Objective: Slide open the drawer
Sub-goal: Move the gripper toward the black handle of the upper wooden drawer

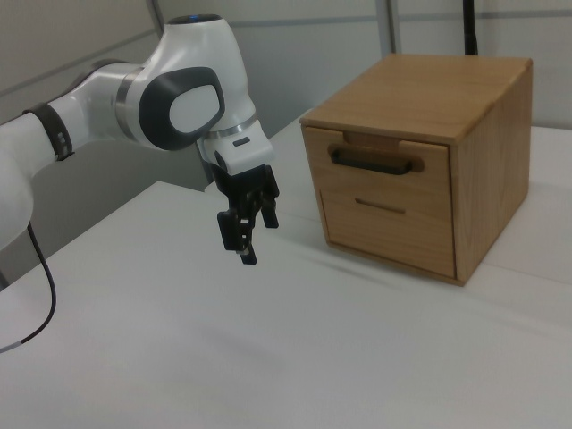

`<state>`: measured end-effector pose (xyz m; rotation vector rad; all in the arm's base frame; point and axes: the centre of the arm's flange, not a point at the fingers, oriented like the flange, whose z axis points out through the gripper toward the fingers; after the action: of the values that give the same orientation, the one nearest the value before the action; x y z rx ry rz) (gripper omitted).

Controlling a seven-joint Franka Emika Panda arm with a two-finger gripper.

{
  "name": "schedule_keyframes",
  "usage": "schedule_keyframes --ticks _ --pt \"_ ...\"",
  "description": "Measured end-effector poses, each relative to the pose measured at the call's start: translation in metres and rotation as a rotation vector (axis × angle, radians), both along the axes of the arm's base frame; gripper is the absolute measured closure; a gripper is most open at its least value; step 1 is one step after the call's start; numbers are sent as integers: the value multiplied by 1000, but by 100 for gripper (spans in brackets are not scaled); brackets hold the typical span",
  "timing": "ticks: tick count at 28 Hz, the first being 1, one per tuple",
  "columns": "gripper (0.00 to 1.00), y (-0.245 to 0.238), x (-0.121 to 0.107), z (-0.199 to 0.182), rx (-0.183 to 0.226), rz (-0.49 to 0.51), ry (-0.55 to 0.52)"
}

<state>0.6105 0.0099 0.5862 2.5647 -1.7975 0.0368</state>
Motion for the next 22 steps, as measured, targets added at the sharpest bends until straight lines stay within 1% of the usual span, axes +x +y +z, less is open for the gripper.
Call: schedule_keyframes --ticks 2,3,8,10,13,16,17,22 --pt "0 6 7 -1 5 -61 -41" --pt "3 10 12 -3 10 -101 -67" --pt "4 18 33 -24 31 -193 -124" --pt "4 18 43 -31 42 -212 -164" --pt "4 18 62 -37 68 -237 -264" --pt "4 18 75 -40 89 -246 -350" --pt "4 18 82 -40 102 -246 -406" --pt "4 15 100 -36 138 -247 -584"
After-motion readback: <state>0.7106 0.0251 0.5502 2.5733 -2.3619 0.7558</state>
